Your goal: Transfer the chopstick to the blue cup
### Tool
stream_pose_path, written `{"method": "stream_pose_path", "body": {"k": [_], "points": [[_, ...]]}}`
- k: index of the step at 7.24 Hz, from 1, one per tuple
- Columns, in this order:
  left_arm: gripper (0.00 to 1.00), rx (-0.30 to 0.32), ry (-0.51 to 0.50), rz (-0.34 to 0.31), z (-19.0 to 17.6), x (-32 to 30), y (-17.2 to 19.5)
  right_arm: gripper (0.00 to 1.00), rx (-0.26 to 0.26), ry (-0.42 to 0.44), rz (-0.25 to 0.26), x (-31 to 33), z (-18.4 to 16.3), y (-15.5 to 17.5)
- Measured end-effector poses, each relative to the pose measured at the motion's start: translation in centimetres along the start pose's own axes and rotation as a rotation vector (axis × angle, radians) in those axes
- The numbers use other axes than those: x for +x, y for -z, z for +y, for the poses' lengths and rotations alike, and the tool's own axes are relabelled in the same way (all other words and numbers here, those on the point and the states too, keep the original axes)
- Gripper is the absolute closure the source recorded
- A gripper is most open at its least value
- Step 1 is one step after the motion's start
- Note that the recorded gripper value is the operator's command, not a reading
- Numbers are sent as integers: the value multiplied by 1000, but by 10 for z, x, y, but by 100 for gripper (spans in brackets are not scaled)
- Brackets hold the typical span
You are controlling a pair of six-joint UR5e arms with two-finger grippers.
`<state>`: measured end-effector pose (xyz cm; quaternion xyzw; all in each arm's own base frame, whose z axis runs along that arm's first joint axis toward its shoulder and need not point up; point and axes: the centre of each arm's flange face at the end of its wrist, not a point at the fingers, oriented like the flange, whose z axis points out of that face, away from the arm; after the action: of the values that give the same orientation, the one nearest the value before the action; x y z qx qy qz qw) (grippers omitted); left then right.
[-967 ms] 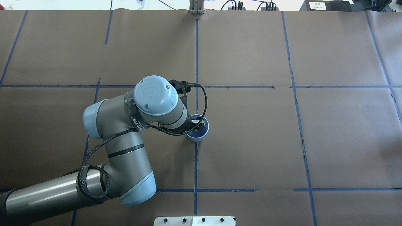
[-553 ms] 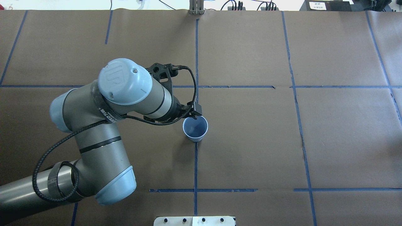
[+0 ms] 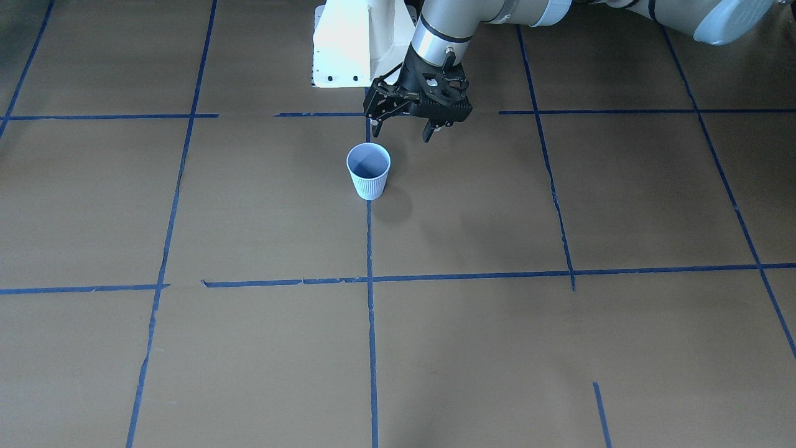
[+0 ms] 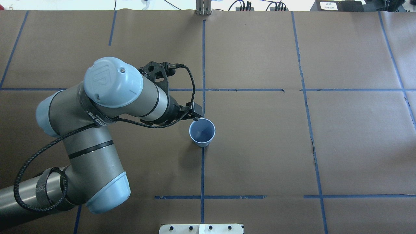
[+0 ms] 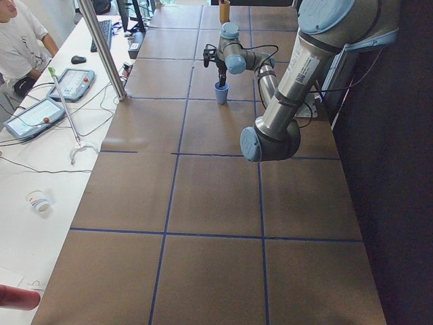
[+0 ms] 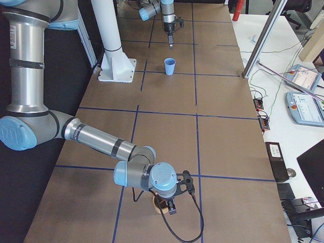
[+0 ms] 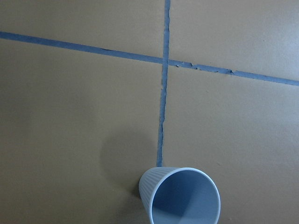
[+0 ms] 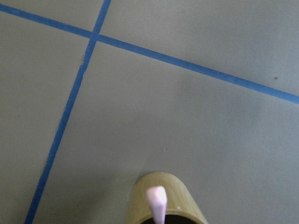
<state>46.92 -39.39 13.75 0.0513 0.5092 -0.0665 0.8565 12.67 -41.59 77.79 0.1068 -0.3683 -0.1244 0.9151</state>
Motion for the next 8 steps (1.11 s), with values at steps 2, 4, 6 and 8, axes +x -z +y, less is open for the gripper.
{"method": "stream_pose_path", "body": {"k": [2, 4, 6, 8], "points": [[1, 0, 0, 4, 1, -1, 3, 50, 16, 14, 3, -1, -2, 2], [1, 1, -1, 7, 2, -1, 4, 50, 52, 51, 16, -6, -5, 7], [1, 2, 8, 12, 3, 0, 7, 50, 78, 73, 13, -9, -6, 8], [1, 1, 20, 15, 4, -2, 9, 60, 93, 82, -6, -12, -8, 10]]}}
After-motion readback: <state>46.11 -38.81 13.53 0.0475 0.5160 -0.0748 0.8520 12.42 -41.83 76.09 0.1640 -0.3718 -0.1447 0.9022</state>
